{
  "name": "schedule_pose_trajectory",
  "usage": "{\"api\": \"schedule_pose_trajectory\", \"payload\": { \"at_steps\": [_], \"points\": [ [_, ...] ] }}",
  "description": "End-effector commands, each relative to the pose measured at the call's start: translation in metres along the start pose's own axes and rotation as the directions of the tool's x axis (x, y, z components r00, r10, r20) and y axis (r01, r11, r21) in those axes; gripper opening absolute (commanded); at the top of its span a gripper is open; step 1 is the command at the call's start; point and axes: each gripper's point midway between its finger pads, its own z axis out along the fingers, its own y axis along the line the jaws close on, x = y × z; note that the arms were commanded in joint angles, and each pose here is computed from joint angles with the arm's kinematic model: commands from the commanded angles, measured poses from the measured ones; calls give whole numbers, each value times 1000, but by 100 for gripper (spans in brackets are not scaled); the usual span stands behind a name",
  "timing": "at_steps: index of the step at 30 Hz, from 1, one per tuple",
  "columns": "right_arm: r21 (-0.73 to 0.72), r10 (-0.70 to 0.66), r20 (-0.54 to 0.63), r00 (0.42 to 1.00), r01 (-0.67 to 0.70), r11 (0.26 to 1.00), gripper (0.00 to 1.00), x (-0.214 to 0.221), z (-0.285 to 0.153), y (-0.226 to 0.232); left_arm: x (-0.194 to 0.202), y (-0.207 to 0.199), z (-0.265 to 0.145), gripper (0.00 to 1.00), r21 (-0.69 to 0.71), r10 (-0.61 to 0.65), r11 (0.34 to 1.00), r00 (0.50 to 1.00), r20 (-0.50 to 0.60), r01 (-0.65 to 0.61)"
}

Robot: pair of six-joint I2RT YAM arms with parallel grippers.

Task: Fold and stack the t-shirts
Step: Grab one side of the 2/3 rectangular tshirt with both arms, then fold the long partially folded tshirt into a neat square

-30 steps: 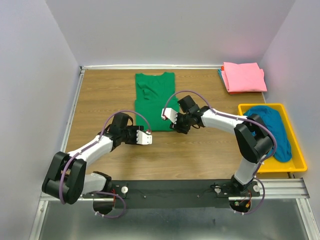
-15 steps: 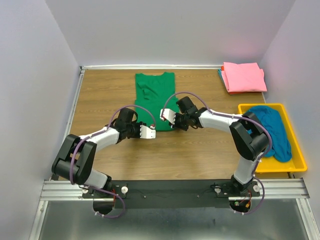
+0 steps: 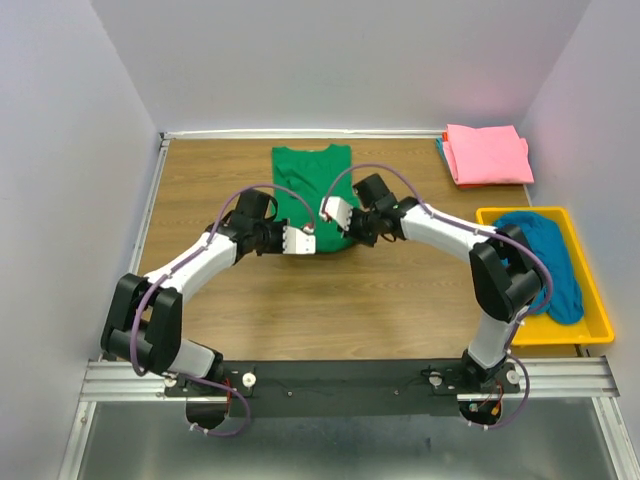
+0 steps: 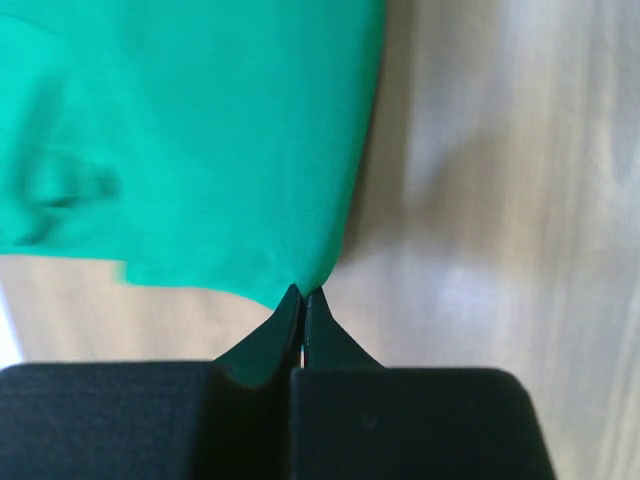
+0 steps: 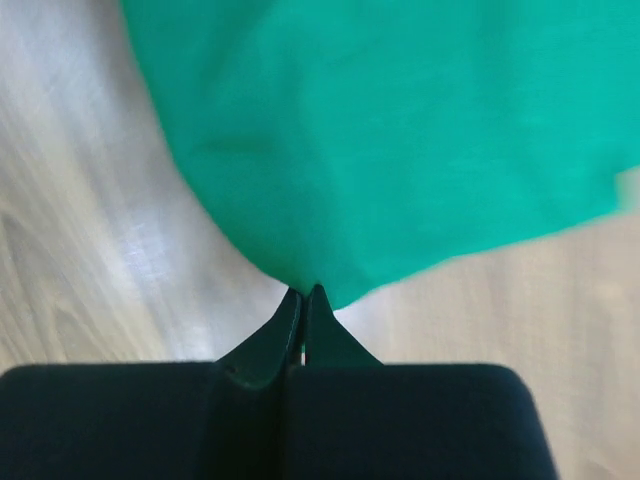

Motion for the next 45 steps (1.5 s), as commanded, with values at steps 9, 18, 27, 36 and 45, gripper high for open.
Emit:
{"api": "schedule_pose_trajectory", "payload": {
  "at_steps": [9, 18, 27, 36, 45],
  "points": [
    [66, 57, 72, 996, -62, 996, 0, -50, -89, -49, -49, 47, -61, 0, -35, -4, 999, 996, 93, 7],
    [-154, 181, 101, 978, -164, 974, 1, -42, -146, 39, -77, -32, -99, 0, 101, -28, 995, 984, 176, 10],
    [-193, 202, 93, 975, -181, 964, 0, -51, -167, 55, -109, -26, -131, 0, 123, -121, 988, 967, 226, 95],
    [-193, 174, 29, 984, -165, 967, 0, -22, -107, -23, -61, 48, -65, 0, 98, -171, 982, 976, 131, 159],
    [-235, 232, -6, 973, -227, 945, 0, 11, -20, -71, 1, 99, 19, 0, 74, -323, 945, 943, 74, 318]
  ]
}}
